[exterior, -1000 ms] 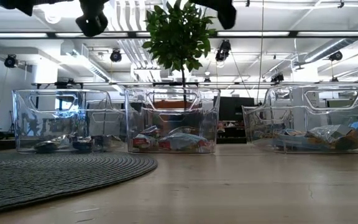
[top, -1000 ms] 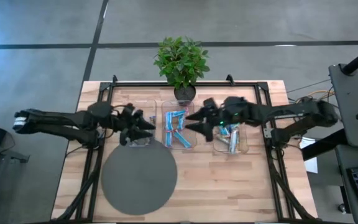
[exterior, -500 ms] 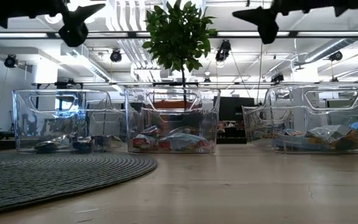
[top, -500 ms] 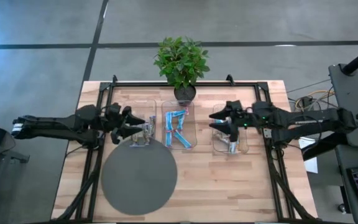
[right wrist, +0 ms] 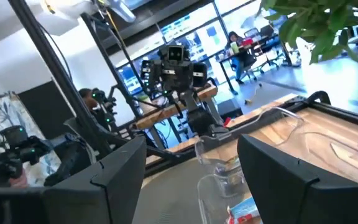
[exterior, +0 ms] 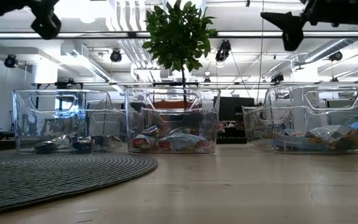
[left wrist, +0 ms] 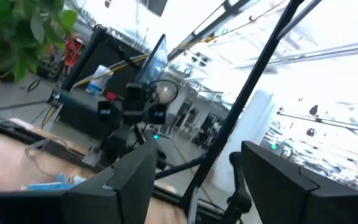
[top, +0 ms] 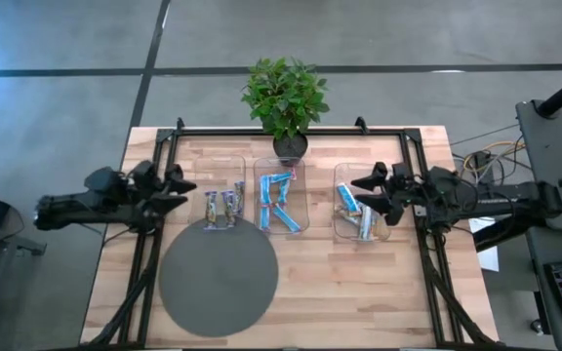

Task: Pick and place Granola Bars by type
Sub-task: Return to Home Position

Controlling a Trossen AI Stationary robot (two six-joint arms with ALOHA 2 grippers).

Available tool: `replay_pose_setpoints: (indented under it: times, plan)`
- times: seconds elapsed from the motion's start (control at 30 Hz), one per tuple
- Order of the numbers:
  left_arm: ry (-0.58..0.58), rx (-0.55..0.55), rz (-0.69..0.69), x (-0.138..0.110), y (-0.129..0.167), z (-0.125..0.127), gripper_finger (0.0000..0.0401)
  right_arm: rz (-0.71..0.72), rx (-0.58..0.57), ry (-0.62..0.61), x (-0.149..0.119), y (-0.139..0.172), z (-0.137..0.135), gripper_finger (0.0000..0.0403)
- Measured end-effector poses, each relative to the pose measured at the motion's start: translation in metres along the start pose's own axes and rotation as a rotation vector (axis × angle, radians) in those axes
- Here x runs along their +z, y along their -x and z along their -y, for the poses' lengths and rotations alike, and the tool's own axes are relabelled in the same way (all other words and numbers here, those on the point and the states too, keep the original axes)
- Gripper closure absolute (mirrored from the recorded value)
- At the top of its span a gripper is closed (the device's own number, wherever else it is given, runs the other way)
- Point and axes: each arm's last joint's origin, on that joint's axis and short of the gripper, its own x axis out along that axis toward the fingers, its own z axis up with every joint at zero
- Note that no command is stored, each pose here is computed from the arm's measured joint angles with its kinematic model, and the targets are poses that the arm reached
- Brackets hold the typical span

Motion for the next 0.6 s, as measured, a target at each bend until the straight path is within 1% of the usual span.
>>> replay_pose_setpoints:
  times: [0.1, 0.2, 0.33, 0.5, 0.6]
  plan:
    - [-0.005, 0.002, -0.002, -0.001, 0.008, 0.0, 0.0185, 0.03, 0.014, 0.004, -0.007, 0.008, 0.003, 0.0158]
    - [-0.034, -0.025, 0.043, 0.003, 0.017, 0.004, 0.0185, 0.084, 0.042, 0.028, -0.014, 0.016, 0.007, 0.0161]
    - [-0.066, -0.054, 0.093, 0.007, 0.025, 0.007, 0.0185, 0.197, 0.069, 0.067, -0.024, 0.024, 0.013, 0.0163]
    - [-0.074, -0.054, 0.097, 0.001, 0.026, 0.004, 0.0185, 0.293, 0.106, 0.099, -0.039, 0.035, 0.021, 0.0159]
    - [-0.07, -0.05, 0.092, -0.01, 0.022, -0.003, 0.0185, 0.278, 0.081, 0.1, -0.041, 0.035, 0.023, 0.0158]
